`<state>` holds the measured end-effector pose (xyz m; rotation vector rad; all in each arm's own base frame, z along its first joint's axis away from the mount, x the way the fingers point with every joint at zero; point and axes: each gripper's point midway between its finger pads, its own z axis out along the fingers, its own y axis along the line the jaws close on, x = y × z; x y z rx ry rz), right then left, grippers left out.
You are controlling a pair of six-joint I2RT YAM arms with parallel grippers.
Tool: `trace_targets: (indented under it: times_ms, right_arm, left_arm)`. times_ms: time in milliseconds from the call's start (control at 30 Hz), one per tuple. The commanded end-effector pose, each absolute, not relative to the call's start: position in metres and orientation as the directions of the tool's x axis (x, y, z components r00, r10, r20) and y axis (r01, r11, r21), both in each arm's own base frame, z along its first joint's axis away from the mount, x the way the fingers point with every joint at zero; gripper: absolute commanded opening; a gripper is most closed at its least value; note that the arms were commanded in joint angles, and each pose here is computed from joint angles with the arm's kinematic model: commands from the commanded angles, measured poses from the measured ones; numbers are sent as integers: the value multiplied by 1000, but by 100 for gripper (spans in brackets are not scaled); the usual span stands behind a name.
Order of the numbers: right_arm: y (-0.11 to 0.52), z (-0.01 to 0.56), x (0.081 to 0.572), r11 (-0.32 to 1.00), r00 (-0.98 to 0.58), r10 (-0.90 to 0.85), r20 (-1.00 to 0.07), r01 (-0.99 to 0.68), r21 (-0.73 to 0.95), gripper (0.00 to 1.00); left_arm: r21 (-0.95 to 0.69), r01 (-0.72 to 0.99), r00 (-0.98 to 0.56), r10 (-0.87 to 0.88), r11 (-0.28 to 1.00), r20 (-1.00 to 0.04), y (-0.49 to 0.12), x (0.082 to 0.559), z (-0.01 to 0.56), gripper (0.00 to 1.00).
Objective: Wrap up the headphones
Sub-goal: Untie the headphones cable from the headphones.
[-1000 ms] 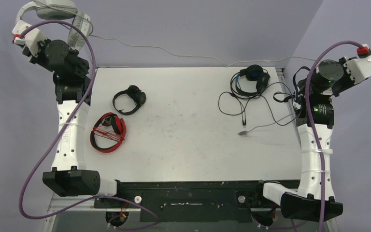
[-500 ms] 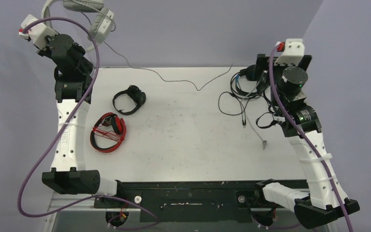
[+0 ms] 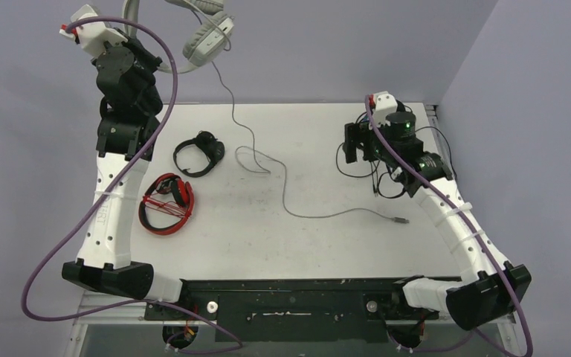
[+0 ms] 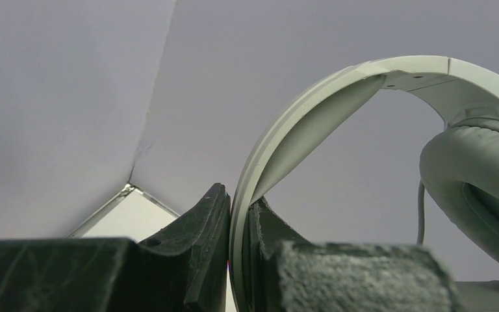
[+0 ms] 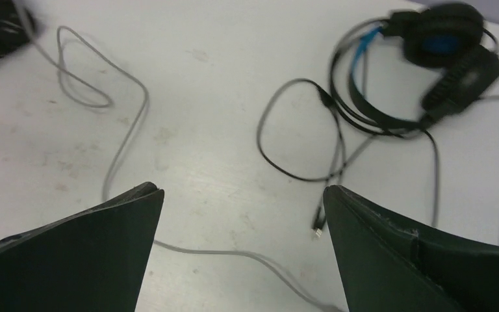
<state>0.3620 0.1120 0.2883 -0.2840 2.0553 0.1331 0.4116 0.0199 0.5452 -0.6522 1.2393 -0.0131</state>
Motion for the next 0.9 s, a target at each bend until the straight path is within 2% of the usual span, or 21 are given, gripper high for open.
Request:
trace_targets:
  times_ms: [0, 100, 200, 500, 667, 867]
  right_arm:
    - [179, 341, 339, 794, -172, -50, -984, -604, 66, 100]
    - [220, 365, 341, 671, 11, 24, -1000, -741, 8, 99]
    - [263, 382, 351, 599, 139, 61, -988, -797, -75, 98]
    - [397, 398, 389, 457, 189, 167, -968, -884, -94, 97]
    - [435, 397, 410, 480, 166, 266, -950, -877, -19, 92]
    - [447, 399, 459, 611, 180, 335, -925, -789, 68, 93]
  left_arm:
    - [-582, -153, 475, -457, 799, -752, 7, 389, 604, 0]
    - [-590, -119, 470, -478, 798, -742, 0, 385, 608, 0]
    - [-593, -97, 465, -491, 799, -737, -4, 382, 613, 0]
    - [-605, -48, 432, -530, 795, -730, -16, 383, 611, 0]
    - [-603, -34, 418, -537, 797, -733, -21, 385, 610, 0]
    - [-608, -13, 408, -551, 794, -728, -26, 383, 612, 0]
